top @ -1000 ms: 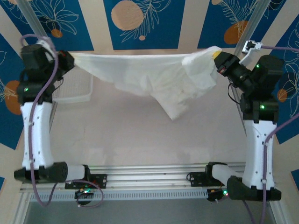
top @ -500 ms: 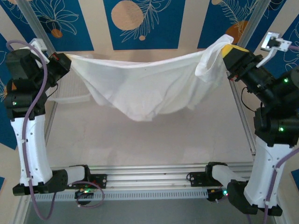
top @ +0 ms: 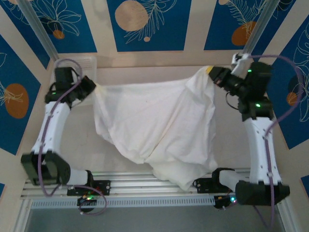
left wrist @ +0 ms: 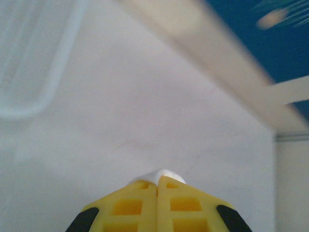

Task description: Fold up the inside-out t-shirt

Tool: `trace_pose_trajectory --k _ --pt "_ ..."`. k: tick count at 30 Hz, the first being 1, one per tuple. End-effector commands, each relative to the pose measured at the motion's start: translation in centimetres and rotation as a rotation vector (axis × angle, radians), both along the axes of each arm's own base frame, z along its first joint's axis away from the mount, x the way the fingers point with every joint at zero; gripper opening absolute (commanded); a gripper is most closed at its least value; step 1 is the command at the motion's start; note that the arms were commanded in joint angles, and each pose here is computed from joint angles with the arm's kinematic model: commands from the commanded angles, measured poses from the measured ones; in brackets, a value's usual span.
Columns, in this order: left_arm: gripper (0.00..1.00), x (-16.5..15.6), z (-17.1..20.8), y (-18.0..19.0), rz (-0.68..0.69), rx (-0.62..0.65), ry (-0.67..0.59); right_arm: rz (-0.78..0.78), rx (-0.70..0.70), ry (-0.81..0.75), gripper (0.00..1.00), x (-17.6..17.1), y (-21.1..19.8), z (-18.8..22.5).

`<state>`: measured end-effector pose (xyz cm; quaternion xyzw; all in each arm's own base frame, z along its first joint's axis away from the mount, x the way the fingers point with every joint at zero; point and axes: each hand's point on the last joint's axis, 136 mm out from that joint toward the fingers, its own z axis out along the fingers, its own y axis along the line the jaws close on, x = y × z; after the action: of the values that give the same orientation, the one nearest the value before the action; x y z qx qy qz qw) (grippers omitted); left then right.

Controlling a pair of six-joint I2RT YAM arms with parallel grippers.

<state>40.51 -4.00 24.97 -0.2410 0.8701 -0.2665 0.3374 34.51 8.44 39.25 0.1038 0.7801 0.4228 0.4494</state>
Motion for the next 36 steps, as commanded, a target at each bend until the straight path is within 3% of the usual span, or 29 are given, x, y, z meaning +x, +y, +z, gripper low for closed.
trace_pose_trajectory --k 1,3,5,10,14,17,23,28,32,36 --pt "0.10 1.2 -3.0 -1.5 -0.057 0.003 -0.003 0.033 0.027 0.046 0.00 0.3 0.8 -3.8" --pt "0.24 1.6 -5.2 -1.7 -0.077 0.009 0.036 0.050 0.033 0.111 0.00 0.8 1.2 -6.6" --pt "0.28 1.1 -6.1 -1.8 -0.095 0.013 0.066 0.075 0.038 0.160 0.00 0.9 1.6 -8.1" --pt "0.28 -3.9 -8.1 -3.3 -0.116 0.056 0.173 0.098 0.015 0.189 0.00 0.8 2.5 -9.3" --pt "0.24 -9.7 -11.4 -7.0 -0.185 0.080 0.290 0.086 0.013 0.204 0.00 0.6 2.4 -9.8" --pt "0.24 -11.6 -13.2 -10.3 -0.252 0.065 0.308 0.089 0.016 0.213 0.00 0.5 2.7 -10.0" --pt "0.25 -9.7 -17.0 -12.4 -0.268 0.144 0.322 0.100 0.009 0.214 0.00 0.2 3.0 -10.0" --pt "0.32 -7.7 -18.9 -12.8 -0.269 0.184 0.345 0.097 -0.017 0.206 0.00 -0.6 2.8 -9.6" --pt "0.40 -7.6 -19.8 -12.9 -0.264 0.176 0.363 0.072 -0.030 0.200 0.00 -0.9 2.4 -9.4" --pt "0.37 -7.9 -20.7 -14.1 -0.281 0.104 0.391 0.073 -0.021 0.200 0.00 -0.8 2.5 -9.3"
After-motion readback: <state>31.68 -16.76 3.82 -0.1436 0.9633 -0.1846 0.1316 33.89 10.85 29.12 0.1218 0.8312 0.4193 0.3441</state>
